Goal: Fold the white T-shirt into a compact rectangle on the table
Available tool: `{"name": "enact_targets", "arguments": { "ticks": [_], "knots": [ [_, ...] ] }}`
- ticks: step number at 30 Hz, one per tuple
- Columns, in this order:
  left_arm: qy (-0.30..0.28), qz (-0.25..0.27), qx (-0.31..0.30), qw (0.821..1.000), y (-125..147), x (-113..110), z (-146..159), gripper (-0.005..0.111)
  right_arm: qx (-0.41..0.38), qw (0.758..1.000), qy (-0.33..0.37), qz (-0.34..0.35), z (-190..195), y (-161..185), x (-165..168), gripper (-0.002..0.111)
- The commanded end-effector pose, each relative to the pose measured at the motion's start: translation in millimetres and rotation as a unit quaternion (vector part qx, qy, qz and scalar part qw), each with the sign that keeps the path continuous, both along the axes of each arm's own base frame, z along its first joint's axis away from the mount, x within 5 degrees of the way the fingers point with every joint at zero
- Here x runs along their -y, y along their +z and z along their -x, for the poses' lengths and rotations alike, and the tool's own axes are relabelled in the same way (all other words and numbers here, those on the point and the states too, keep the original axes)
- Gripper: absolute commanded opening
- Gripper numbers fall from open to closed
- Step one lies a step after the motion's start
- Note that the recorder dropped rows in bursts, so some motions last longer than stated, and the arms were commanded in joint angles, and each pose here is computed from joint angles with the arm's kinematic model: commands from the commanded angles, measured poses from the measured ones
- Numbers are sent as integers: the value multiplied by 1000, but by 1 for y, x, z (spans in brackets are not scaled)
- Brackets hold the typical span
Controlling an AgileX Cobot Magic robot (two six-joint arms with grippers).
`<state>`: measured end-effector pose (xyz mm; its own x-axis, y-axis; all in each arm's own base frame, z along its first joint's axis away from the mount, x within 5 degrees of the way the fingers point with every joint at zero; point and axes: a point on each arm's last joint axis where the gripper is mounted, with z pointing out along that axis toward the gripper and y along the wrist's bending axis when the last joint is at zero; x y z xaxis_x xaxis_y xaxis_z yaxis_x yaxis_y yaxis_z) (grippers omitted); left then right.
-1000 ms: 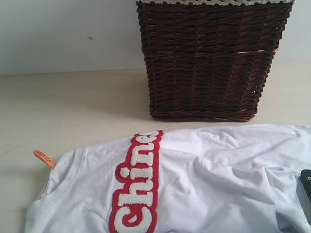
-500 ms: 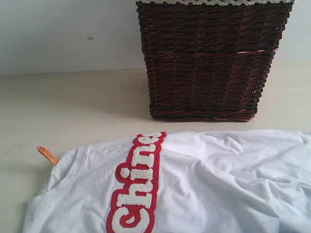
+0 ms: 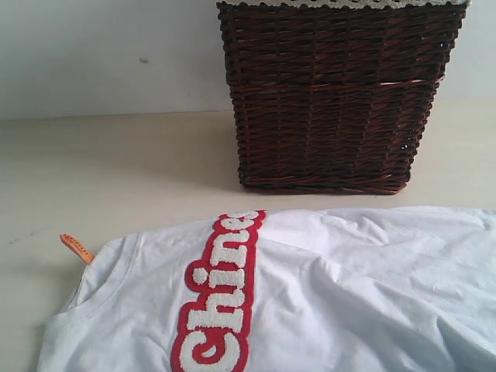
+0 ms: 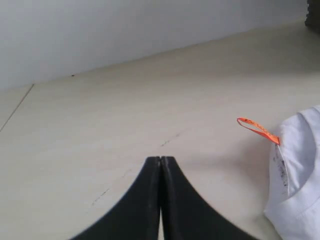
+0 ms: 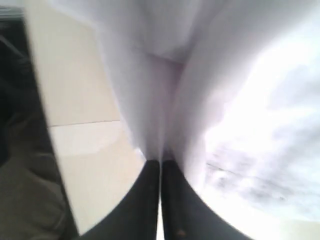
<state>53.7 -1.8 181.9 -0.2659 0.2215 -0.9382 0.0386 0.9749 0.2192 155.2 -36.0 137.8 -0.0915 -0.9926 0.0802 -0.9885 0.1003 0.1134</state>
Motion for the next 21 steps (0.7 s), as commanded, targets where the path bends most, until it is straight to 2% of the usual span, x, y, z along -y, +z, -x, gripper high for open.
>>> {"name": "enact_targets", "arguments": {
  "ticks": [1,4,6,9,14,17,19,21],
  "knots": [
    [-2,3,2,1000,-1,0,0,0,51,998,-33,19,-7,0,4,7],
    [-2,3,2,1000,-1,0,0,0,35,999,-31,20,-3,3,3,23],
    [-2,3,2,1000,-1,0,0,0,24,999,-16,19,2,8,3,38],
    [-2,3,2,1000,-1,0,0,0,49,998,-8,24,6,20,2,52],
    [-2,3,2,1000,-1,0,0,0,170,985,-10,37,8,47,1,57],
    [-2,3,2,1000,-1,0,0,0,289,956,-52,0,-7,58,-6,57],
    [-2,3,2,1000,-1,0,0,0,357,919,-151,-67,-25,60,-12,56],
    [-2,3,2,1000,-1,0,0,0,374,875,-280,-128,-41,52,-13,50]
  ]
}}
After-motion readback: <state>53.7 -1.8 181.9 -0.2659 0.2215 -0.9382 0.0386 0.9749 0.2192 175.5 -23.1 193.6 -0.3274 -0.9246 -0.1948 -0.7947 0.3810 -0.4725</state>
